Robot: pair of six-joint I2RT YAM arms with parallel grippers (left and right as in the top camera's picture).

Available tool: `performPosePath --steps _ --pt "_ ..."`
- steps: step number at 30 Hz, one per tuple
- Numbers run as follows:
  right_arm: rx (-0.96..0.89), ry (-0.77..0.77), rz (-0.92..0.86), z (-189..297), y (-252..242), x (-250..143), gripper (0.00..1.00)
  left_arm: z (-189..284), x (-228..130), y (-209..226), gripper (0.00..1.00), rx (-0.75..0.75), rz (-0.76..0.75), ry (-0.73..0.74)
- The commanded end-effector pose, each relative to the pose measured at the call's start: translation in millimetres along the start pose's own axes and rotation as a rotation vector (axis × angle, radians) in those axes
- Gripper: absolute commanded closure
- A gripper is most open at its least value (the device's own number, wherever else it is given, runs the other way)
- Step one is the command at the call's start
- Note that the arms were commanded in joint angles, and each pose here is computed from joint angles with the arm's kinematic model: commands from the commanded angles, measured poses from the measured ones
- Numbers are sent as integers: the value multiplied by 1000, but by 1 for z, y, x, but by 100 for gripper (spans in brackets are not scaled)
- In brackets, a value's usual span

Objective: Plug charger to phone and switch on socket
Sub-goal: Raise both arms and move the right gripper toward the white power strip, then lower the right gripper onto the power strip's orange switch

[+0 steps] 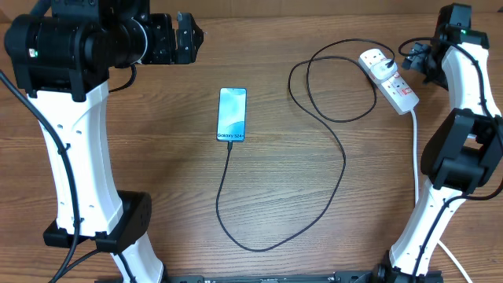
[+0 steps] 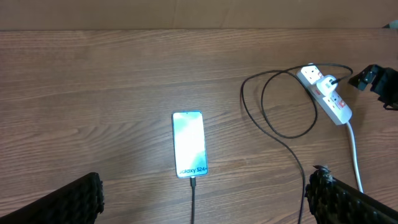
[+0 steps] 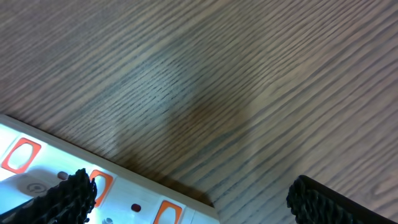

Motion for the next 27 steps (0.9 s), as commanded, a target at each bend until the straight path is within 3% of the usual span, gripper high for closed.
performPosePath --steps 1,8,27 --pt "22 24 -6 -10 3 -4 0 -3 0 1 0 8 0 9" --pt "111 80 -4 -20 15 -13 0 -3 0 1 0 8 0 9" --pt "93 117 -12 -35 10 -20 0 -3 0 1 0 8 0 9"
Point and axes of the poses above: each gripper's point midway between its finger pads, its own z axis back along the fingers, its own y axis along the line the jaws close on, x = y × z, the point moved 6 cm from there along z, back along the fingers, and after that the axes turned 1 degree about -z, right-handed, at the moved point
